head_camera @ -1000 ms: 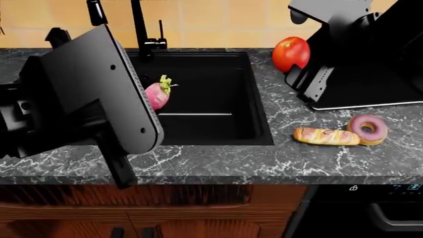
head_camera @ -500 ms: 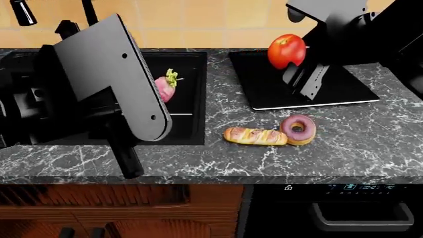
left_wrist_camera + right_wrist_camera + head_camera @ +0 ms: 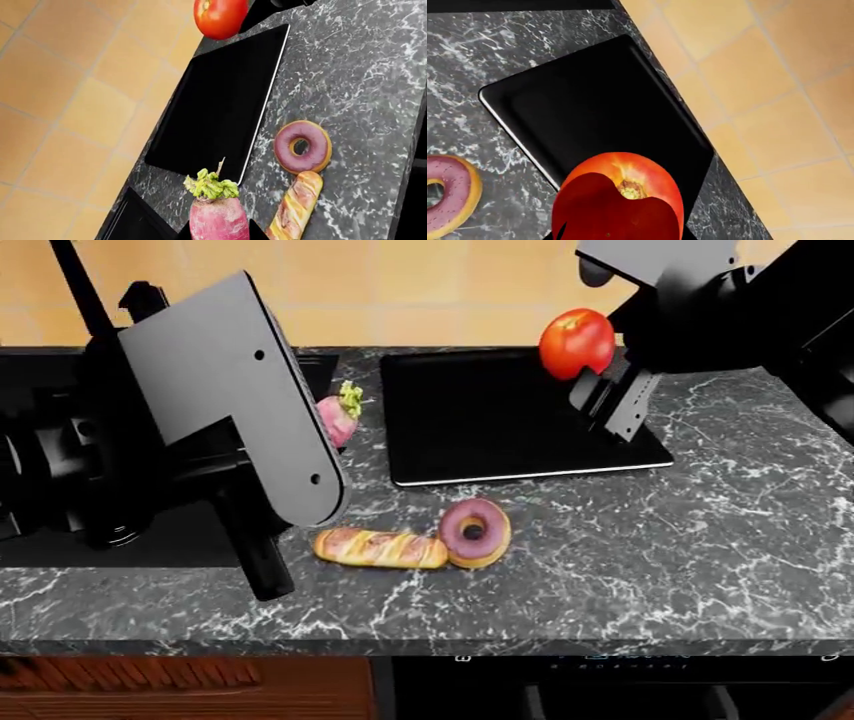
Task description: Pick up the fruits and vegetables and place them in the sink. Turn on the sink faucet to wash them. Then turn the sink off and put them in the tray.
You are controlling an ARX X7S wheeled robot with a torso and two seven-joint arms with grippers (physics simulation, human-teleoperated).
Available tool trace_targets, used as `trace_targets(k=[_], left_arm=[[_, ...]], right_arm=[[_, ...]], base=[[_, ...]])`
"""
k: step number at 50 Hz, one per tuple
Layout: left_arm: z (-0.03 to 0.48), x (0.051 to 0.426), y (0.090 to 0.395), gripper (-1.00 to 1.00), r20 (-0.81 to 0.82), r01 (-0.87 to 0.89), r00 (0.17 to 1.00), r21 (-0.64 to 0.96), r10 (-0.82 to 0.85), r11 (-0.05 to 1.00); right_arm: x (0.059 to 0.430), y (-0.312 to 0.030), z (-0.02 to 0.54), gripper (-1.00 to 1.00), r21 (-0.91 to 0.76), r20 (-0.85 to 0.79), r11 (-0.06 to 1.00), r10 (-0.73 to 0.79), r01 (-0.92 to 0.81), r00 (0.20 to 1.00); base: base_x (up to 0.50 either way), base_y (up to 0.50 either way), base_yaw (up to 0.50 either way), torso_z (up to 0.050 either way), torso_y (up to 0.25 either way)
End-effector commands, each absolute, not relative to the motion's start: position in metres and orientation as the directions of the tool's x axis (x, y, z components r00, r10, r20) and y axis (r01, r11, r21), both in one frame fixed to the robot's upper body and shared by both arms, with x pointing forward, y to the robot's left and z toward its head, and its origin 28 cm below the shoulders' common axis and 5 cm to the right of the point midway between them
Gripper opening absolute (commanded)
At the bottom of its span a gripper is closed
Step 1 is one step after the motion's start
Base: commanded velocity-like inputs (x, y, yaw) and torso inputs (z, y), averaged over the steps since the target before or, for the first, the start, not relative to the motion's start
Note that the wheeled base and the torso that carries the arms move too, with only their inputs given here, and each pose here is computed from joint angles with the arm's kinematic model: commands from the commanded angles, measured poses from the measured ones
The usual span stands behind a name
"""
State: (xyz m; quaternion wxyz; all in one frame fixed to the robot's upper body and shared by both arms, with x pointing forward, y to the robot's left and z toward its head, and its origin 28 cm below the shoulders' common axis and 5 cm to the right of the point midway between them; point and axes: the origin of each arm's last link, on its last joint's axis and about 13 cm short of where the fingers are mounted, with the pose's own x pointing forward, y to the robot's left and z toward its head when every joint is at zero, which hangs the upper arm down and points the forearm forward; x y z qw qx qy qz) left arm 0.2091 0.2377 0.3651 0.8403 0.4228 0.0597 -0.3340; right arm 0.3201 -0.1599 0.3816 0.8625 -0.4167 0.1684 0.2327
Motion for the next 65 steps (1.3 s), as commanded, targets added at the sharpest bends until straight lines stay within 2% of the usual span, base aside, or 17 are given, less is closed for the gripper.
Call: trace_targets(k=[1,26,32,52,65], left_arm=[[0.366,0.209,0.238,-1.0,-0.375,0.603,0.777,0.675,-0.506,0.425],[0.366,0.209,0.237,-1.0,-0.379,0.608,0.772,0.675,-0.51,0.419],[0.364,0.215,0.233,-1.0,-0.386,0.619,0.763,0.669,-0.519,0.411],[0.371,0.3,0.202,-1.0,-0.511,0.701,0.708,0.59,-0.488,0.4],[0.348,0.346,0.189,-1.0,-0.636,0.767,0.642,0.52,-0.428,0.377]], right_arm=[[0.319,-0.159,0.384,-1.0,-0.658,-0.472,0.532,0.261,-0.533,0.842],[0.318,-0.158,0.385,-1.0,-0.66,-0.471,0.521,0.274,-0.541,0.839],[0.318,-0.158,0.385,-1.0,-0.665,-0.468,0.516,0.276,-0.54,0.84],[0.325,-0.152,0.382,-1.0,-0.669,-0.474,0.497,0.288,-0.553,0.832],[0.323,-0.156,0.383,-1.0,-0.67,-0.461,0.519,0.271,-0.531,0.845]], base=[[0.36,-0.32,0.0,0.0,0.0],[0.39,-0.28,0.0,0.0,0.001],[0.0,0.0,0.0,0.0,0.002],[0.0,0.0,0.0,0.001,0.0],[0.0,0.0,0.0,0.0,0.0]])
